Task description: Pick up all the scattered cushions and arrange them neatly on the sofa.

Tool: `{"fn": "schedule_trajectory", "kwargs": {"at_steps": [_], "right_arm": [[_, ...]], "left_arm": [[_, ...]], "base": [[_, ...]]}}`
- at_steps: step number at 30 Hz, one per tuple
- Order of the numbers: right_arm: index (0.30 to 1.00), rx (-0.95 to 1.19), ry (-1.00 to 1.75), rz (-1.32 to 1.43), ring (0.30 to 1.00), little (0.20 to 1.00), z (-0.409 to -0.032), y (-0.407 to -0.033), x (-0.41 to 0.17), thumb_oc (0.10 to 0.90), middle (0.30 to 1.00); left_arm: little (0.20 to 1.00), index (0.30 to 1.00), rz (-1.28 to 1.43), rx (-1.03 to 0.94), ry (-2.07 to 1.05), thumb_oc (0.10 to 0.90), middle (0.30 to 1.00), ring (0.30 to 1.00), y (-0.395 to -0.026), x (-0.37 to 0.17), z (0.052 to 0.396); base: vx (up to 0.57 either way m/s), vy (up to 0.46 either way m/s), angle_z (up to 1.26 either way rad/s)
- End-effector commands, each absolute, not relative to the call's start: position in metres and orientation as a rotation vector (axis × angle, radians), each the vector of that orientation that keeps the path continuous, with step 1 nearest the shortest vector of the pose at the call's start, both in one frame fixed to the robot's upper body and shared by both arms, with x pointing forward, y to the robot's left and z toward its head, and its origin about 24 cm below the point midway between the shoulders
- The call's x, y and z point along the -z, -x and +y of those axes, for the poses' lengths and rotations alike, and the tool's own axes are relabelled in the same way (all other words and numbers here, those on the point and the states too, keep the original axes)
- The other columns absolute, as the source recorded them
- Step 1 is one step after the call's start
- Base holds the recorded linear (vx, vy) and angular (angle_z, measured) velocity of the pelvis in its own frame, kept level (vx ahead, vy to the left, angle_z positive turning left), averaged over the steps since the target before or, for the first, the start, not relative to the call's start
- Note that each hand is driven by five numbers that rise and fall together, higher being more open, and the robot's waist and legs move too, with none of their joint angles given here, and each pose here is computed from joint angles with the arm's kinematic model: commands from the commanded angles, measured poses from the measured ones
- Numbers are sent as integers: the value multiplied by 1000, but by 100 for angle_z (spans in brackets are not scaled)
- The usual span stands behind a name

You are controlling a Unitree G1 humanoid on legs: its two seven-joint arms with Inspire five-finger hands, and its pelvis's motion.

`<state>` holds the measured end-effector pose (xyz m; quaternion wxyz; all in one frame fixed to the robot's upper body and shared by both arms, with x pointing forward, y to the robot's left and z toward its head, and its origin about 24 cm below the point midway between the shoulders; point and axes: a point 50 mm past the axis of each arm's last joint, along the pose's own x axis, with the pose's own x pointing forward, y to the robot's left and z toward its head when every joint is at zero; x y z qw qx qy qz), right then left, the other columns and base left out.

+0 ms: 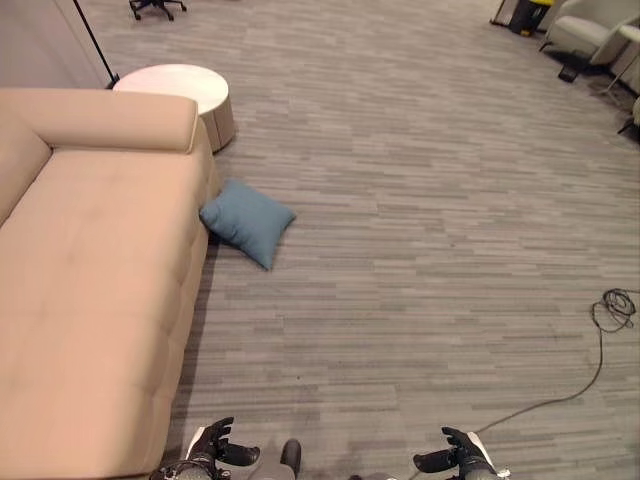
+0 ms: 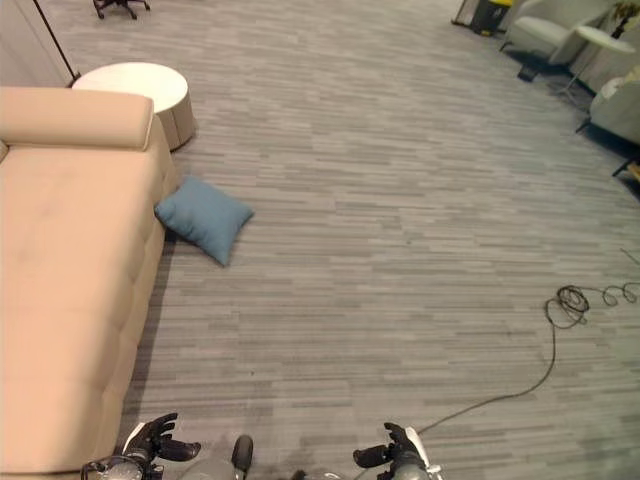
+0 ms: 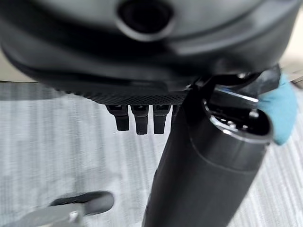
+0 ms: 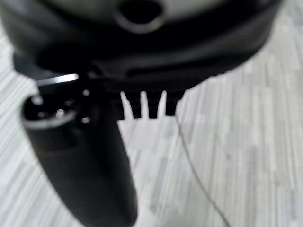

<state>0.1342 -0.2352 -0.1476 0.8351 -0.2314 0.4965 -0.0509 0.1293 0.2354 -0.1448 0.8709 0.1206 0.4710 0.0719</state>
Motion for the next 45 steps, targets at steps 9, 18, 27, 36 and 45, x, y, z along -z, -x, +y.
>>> {"fn": "schedule_trajectory", "kwargs": {"at_steps": [9, 18, 27, 36, 45], "right_arm": [[900, 146, 534, 1036, 900, 900, -255, -127, 143, 800, 900], [900, 206, 498, 981, 900, 900, -258, -142, 136, 800, 900], [900, 205, 468, 1008, 900, 900, -247, -134, 142, 800, 900], [900, 155, 444, 969, 900, 900, -237, -150, 139, 800, 900], [900, 156, 459, 941, 900, 900, -244, -158, 134, 800, 900]], "left_arm": [[900, 900, 943, -133, -284, 800, 900, 900, -138, 142, 232], [900, 900, 844, -114, -263, 800, 900, 900, -167, 130, 227], [900, 900, 863, -159, -266, 800, 900, 900, -161, 130, 240], [900, 900, 838, -150, -317, 800, 900, 900, -164, 123, 253], [900, 900, 907, -118, -339, 800, 900, 900, -152, 134, 245]], "base": [[348, -129, 29], [155, -135, 41], [332, 109, 28], [220, 214, -1], [290, -30, 48]]}}
